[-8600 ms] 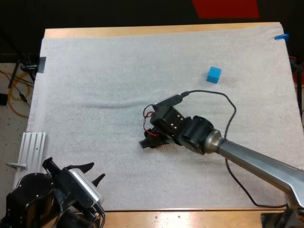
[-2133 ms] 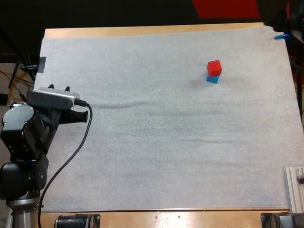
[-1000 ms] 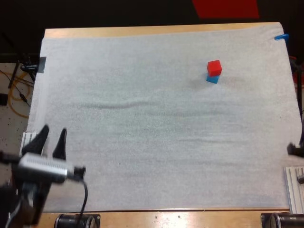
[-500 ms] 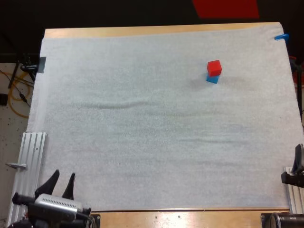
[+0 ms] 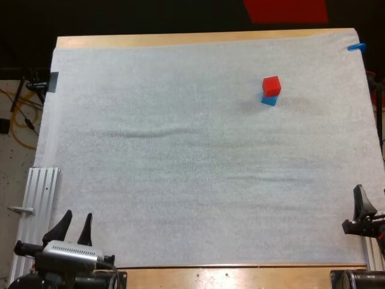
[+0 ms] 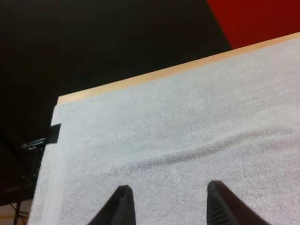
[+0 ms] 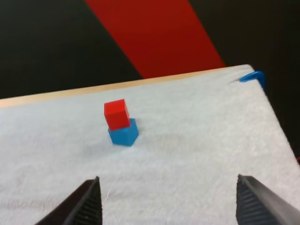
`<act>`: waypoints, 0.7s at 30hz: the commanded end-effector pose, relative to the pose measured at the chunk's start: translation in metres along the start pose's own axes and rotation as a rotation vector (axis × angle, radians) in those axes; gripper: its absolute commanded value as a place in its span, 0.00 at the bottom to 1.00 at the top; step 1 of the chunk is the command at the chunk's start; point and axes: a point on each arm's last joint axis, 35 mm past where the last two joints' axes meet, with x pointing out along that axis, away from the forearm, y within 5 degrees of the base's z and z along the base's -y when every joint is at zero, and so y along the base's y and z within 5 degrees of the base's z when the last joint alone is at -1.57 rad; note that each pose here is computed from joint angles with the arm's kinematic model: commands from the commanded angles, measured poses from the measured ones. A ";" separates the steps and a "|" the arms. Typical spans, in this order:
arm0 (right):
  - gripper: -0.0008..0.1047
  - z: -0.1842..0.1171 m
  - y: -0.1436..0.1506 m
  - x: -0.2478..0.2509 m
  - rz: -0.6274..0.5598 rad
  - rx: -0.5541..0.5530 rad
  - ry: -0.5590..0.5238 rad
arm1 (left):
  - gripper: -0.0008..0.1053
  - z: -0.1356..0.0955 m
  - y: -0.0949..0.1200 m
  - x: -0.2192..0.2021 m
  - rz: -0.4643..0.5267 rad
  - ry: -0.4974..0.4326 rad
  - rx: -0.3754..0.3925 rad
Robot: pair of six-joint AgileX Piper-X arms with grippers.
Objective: Stack red cube on blue cube
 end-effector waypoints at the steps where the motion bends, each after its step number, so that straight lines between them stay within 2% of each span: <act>1: 0.57 0.001 0.000 0.002 0.017 -0.014 -0.006 | 0.36 0.000 0.001 0.008 0.010 0.005 -0.015; 9: 0.57 -0.008 0.002 0.009 0.043 -0.009 0.028 | 0.36 -0.025 0.003 0.039 0.014 0.093 -0.019; 12: 0.57 -0.009 0.003 0.009 0.076 -0.008 0.026 | 0.36 -0.034 0.003 0.047 0.018 0.131 -0.058; 19: 0.57 -0.013 0.006 -0.002 0.119 0.011 0.128 | 0.36 -0.034 0.003 0.051 0.012 0.114 -0.069; 21: 0.57 -0.013 0.006 -0.002 0.114 0.011 0.127 | 0.36 -0.034 0.003 0.051 0.009 0.114 -0.069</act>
